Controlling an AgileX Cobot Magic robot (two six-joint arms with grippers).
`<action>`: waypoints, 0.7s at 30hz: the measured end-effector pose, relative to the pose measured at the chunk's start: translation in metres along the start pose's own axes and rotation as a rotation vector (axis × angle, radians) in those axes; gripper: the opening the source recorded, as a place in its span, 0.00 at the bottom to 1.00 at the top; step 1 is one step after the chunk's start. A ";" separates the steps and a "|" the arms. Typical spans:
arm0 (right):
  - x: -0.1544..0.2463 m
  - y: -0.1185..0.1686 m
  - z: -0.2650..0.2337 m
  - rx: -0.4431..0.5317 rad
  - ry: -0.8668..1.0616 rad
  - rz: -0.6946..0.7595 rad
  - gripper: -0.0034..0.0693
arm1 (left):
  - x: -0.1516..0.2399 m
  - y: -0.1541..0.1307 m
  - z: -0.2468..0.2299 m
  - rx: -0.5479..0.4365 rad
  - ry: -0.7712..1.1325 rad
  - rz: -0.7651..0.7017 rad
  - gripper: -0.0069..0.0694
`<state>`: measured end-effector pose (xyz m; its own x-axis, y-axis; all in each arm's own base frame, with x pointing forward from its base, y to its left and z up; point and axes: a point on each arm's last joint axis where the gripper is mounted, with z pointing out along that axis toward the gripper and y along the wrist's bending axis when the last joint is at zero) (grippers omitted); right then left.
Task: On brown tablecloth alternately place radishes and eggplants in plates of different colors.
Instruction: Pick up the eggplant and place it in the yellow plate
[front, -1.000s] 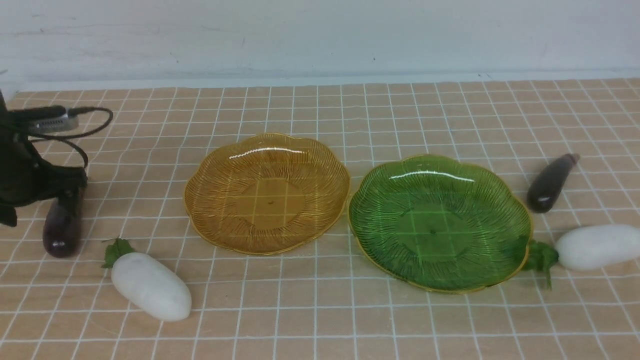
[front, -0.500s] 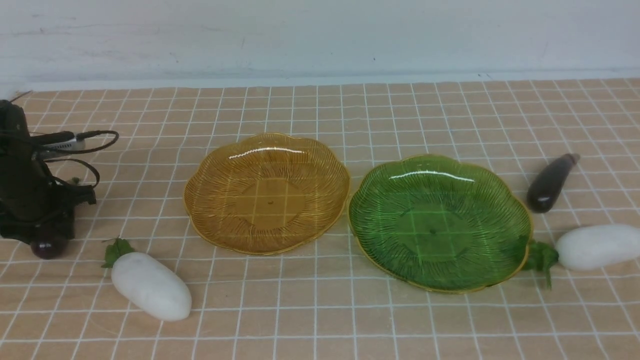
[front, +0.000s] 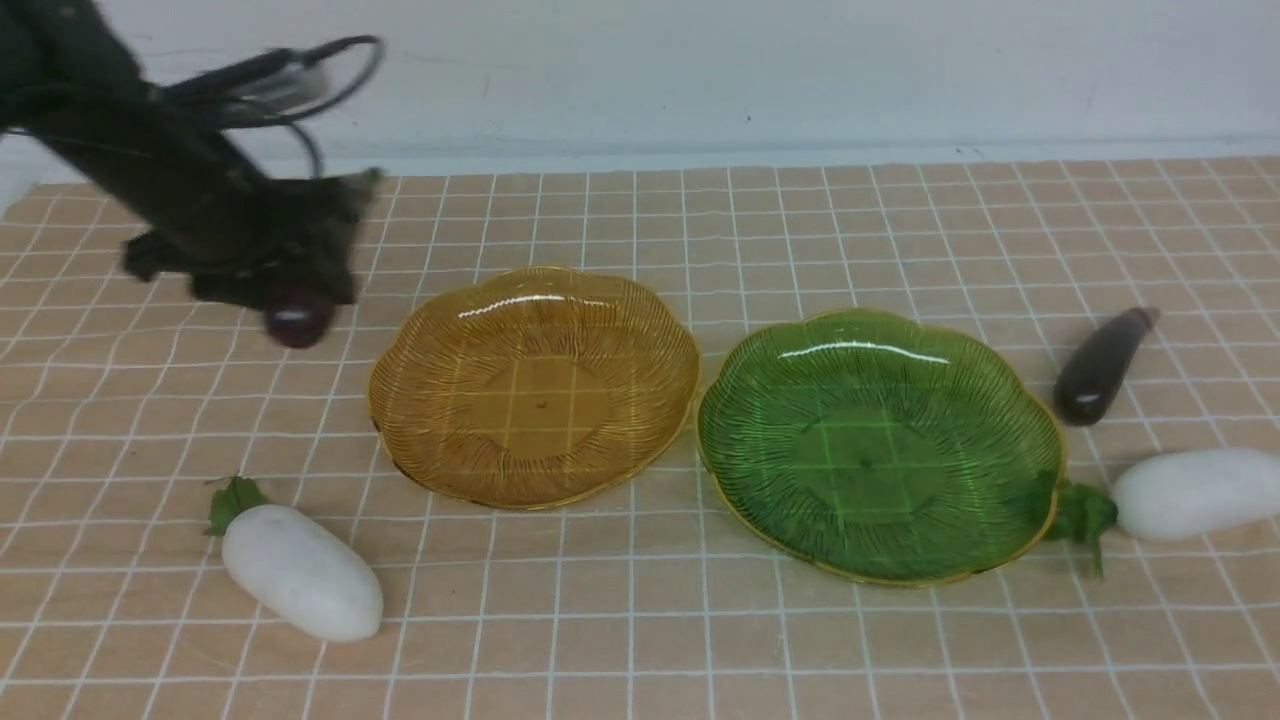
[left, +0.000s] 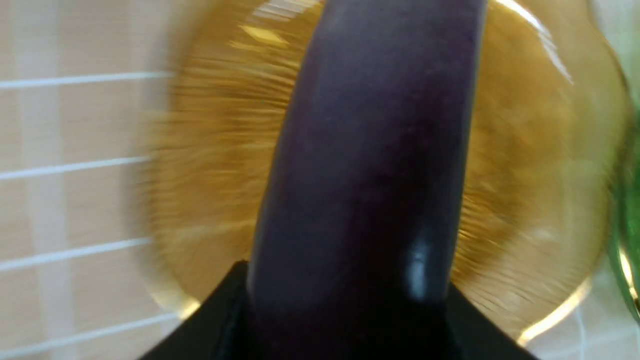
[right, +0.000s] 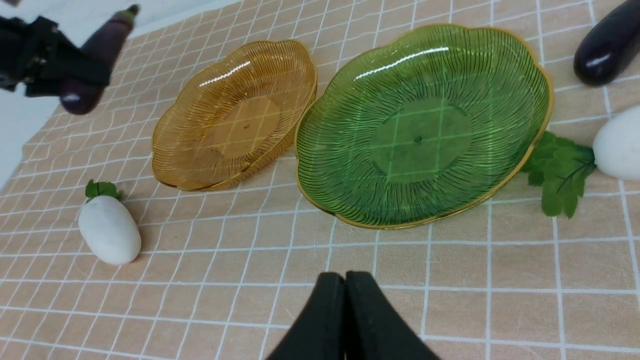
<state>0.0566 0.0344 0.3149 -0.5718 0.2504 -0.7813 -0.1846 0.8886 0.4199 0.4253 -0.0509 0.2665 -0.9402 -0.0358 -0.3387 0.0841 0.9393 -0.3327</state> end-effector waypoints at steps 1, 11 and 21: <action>0.000 -0.001 0.000 0.007 -0.002 0.000 0.03 | 0.001 -0.007 0.005 0.005 0.009 0.028 0.48; -0.029 -0.011 0.014 0.181 0.100 0.014 0.03 | 0.020 -0.054 0.064 -0.058 0.141 0.194 0.61; -0.093 -0.030 0.059 0.420 0.273 -0.038 0.03 | 0.030 -0.054 0.067 -0.119 0.229 0.210 0.83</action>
<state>0.1623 0.0072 0.3474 -0.7695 0.1548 -0.6197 0.0961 0.9872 0.1273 0.4148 -0.1259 0.2157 -0.9574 0.2275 -0.1777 0.2572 0.9518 -0.1669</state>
